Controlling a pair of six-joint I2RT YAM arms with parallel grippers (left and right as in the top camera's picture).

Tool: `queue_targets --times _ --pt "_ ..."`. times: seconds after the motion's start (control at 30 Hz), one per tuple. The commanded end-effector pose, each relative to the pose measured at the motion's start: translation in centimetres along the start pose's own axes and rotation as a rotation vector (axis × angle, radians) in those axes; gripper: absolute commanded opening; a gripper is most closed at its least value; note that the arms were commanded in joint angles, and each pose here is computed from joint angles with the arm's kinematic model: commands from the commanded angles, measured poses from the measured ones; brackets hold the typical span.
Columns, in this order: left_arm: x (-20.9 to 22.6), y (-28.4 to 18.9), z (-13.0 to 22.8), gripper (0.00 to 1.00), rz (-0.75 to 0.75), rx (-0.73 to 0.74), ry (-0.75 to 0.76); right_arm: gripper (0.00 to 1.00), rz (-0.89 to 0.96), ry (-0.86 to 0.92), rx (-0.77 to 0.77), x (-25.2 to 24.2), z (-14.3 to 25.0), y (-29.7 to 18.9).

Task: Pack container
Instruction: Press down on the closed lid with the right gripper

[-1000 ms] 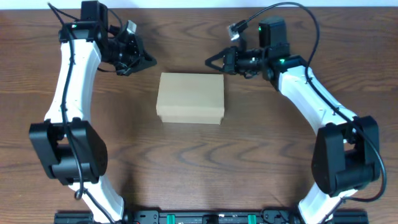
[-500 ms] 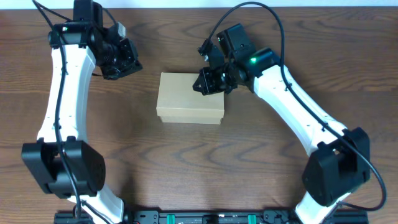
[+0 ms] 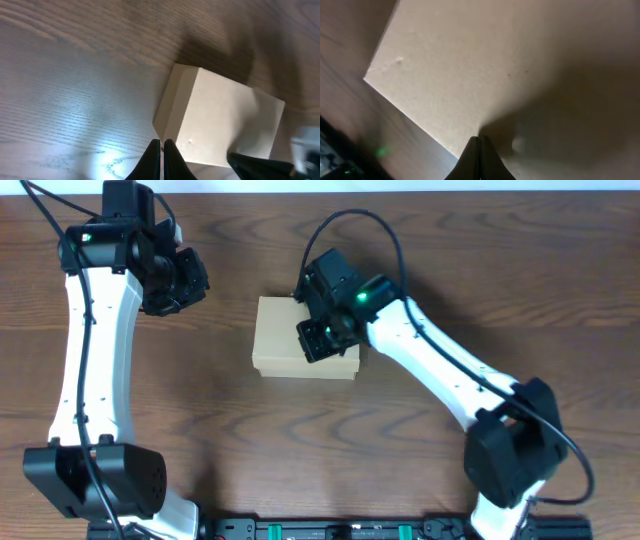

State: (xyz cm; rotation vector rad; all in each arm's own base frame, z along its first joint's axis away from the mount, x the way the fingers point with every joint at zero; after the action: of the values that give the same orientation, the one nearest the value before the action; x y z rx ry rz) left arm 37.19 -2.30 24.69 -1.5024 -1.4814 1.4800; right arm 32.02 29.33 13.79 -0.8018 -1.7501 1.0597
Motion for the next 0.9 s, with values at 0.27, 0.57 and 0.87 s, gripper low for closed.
queue_targets --times 0.27,0.57,0.87 --pt "0.1 -0.8 -0.3 0.06 -0.020 -0.026 -0.001 0.01 0.150 -0.021 0.106 -2.3 1.6 3.7" --pt "-0.1 -1.2 -0.1 0.05 -0.004 -0.031 -0.005 0.01 0.072 -0.144 -0.147 0.4 -2.4 -3.0" --pt "-1.1 -2.3 1.1 0.12 0.059 -0.005 -0.006 0.83 0.117 -0.095 -0.265 -4.6 -3.5 -10.0"
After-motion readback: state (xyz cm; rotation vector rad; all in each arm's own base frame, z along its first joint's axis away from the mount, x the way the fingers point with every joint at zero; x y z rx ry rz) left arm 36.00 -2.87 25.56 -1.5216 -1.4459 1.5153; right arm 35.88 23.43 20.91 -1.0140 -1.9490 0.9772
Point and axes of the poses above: each gripper's point midway between its finger pads, its own y axis out along the fingers, its own x axis along the line the jaws close on, z = x × y, the point moved 3 cm from there along -y, back along the fingers, and after that the axes turned 3 degrees about y, right-handed, at the moved point
